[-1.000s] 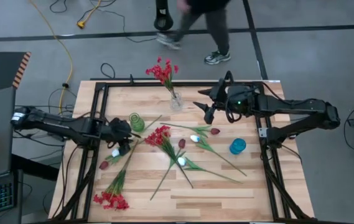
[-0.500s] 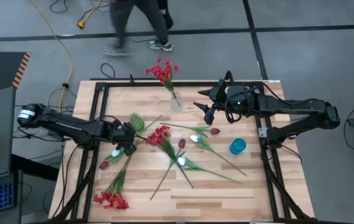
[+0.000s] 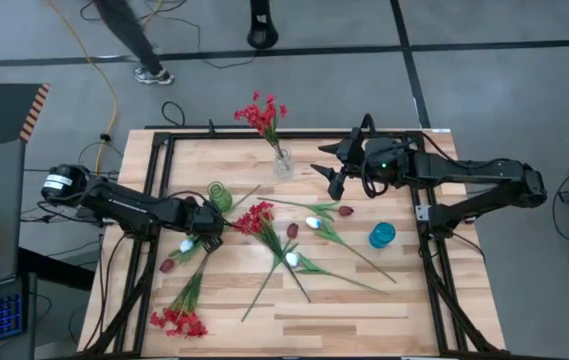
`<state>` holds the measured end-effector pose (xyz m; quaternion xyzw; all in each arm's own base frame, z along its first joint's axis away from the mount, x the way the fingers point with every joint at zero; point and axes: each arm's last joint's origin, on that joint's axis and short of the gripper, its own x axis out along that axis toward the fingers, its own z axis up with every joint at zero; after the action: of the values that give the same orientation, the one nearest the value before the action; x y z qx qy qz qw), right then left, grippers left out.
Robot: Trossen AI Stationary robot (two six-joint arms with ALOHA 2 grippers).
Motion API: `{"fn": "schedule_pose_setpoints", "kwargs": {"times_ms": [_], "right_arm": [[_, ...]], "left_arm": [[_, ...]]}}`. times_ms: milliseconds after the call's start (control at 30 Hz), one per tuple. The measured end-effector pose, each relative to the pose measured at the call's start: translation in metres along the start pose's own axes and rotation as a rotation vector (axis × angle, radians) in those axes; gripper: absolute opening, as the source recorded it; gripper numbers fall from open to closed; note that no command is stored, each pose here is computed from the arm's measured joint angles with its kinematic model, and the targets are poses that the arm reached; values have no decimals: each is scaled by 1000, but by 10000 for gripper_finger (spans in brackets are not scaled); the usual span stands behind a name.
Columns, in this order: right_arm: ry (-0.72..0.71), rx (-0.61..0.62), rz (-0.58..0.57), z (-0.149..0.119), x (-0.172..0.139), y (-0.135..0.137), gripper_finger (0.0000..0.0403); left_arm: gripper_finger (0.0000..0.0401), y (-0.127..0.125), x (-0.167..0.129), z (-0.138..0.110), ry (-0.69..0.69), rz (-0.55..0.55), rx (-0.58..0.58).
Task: Sort flowers into vase by color
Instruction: Put the top left white tulip into the blue vase
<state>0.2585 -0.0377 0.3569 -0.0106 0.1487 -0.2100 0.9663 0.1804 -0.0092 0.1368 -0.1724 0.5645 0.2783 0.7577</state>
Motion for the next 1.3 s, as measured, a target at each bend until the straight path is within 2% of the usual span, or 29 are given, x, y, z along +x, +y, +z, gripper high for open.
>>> {"fn": "schedule_pose_setpoints", "kwargs": {"times_ms": [400, 567, 933, 1300], "right_arm": [[0, -1, 0, 0, 0, 0, 272], [1, 13, 10, 0, 0, 0, 272], [18, 3, 158, -2, -4, 16, 272], [22, -58, 253, -8, 0, 47, 272]], "left_arm": [[8, 1, -5, 0, -15, -26, -8], [17, 1, -8, 0, -2, -61, -10], [16, 2, -20, -2, 63, -166, -8], [16, -14, -69, 30, 6, -364, -23]]}}
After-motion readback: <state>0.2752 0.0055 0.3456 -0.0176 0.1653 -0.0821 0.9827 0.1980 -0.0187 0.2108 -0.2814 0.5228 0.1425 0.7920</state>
